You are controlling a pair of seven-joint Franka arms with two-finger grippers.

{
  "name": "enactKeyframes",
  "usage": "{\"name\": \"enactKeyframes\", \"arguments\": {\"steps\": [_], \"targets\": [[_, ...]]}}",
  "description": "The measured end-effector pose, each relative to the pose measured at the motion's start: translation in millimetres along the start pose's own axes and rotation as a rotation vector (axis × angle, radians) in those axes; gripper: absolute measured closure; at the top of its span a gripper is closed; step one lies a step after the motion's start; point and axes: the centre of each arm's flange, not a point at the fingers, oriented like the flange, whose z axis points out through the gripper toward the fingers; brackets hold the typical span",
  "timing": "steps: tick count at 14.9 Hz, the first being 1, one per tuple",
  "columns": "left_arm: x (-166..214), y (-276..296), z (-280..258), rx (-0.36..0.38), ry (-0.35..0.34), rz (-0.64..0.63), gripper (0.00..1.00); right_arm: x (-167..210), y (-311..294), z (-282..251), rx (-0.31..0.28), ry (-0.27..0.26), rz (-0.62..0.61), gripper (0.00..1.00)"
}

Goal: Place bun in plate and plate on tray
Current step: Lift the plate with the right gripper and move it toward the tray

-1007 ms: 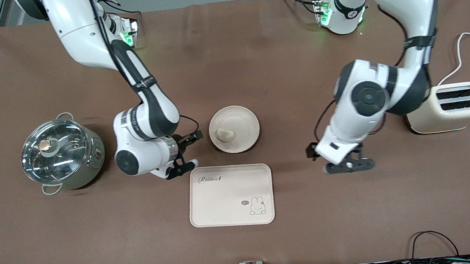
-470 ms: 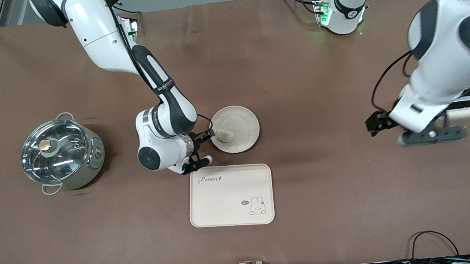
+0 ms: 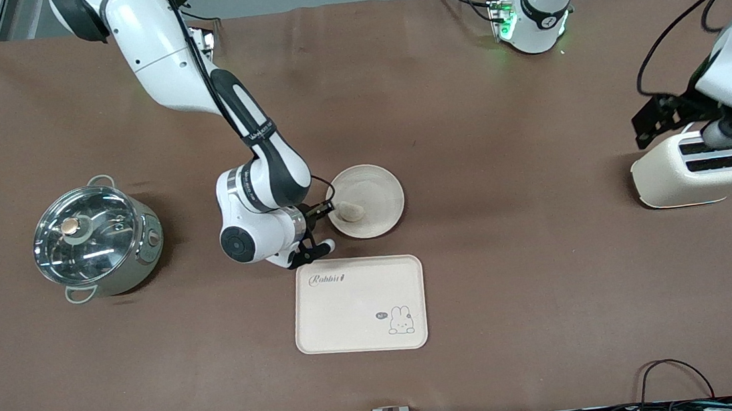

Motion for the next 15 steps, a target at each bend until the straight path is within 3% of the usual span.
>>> {"name": "enactKeyframes", "arguments": {"steps": [7, 12, 15], "targets": [[-7.2, 1.6, -11.8, -0.01, -0.015, 0.012, 0.0, 1.6, 1.8, 7.2, 0.025, -0.001, 0.018, 0.77], [-2.7, -1.7, -9.8, -0.014, -0.03, 0.009, 0.0, 2.5, 4.3, 11.8, 0.028, -0.003, 0.023, 0.84], [-1.3, 5.8, -4.9, -0.068, -0.045, 0.013, 0.0, 3.0, 4.4, 11.7, 0.028, -0.002, 0.024, 0.95]]}}
